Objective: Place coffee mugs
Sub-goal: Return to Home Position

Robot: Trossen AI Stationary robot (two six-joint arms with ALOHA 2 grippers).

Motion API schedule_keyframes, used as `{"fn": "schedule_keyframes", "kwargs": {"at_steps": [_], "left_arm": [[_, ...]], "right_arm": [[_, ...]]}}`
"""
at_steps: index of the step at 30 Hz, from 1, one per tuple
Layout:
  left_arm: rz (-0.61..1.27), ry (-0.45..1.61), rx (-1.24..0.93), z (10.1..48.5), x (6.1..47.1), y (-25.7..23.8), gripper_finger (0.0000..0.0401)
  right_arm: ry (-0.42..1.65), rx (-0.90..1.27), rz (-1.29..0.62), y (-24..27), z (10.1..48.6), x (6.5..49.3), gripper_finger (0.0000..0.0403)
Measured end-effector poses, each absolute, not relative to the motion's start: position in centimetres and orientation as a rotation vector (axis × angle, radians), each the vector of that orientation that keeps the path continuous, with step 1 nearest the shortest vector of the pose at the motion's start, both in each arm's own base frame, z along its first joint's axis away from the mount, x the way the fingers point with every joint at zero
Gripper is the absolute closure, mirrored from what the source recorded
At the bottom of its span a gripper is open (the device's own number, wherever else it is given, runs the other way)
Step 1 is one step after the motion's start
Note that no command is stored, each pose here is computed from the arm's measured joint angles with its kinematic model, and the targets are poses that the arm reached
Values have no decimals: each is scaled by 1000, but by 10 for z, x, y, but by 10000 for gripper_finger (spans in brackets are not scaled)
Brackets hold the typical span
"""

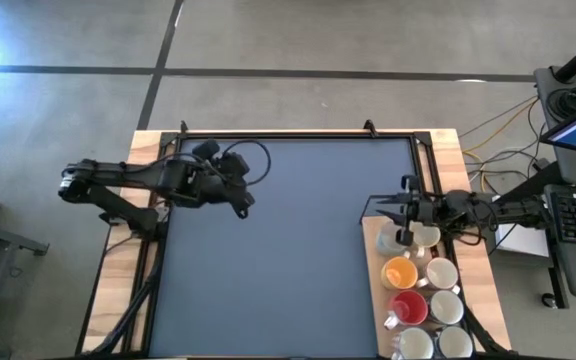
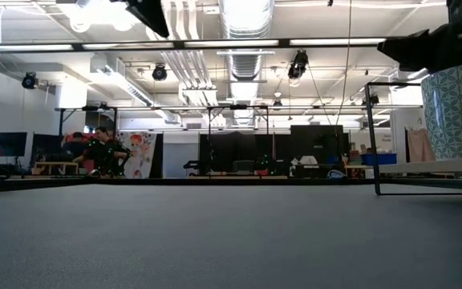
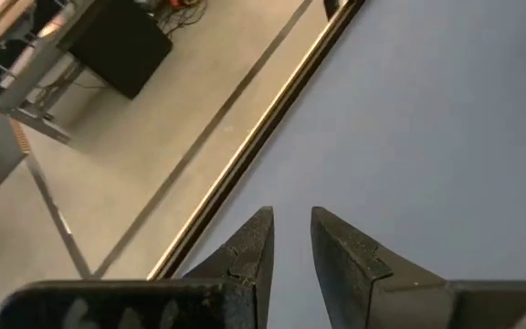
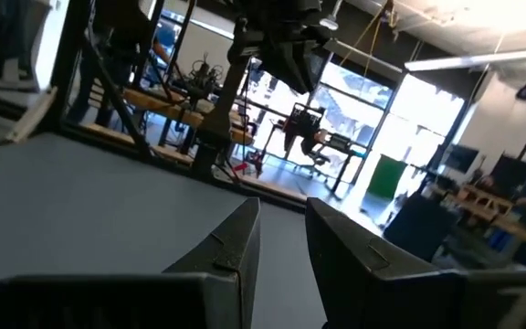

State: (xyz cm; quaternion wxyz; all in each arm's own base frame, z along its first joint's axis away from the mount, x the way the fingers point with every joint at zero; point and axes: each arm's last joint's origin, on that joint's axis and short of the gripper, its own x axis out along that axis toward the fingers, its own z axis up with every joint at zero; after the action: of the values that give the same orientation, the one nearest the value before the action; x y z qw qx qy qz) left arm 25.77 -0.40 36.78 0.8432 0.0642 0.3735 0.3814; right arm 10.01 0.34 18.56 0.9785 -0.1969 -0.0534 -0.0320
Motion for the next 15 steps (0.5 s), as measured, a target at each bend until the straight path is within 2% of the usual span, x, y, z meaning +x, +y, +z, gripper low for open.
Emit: {"fn": "schedule_keyframes", "kwargs": {"at_steps": [5,11,15], "left_arm": [[678,788,106,352,260,9,342],[285,659,17,320,269,19,342],[135,582,-8,299,267,23,342]], "right_arm": [[-110,-332,-61,3,186,100,321],[-111,-302,-60,3,186,100,321],[-112,-302,-60,3,186,100,321]]}}
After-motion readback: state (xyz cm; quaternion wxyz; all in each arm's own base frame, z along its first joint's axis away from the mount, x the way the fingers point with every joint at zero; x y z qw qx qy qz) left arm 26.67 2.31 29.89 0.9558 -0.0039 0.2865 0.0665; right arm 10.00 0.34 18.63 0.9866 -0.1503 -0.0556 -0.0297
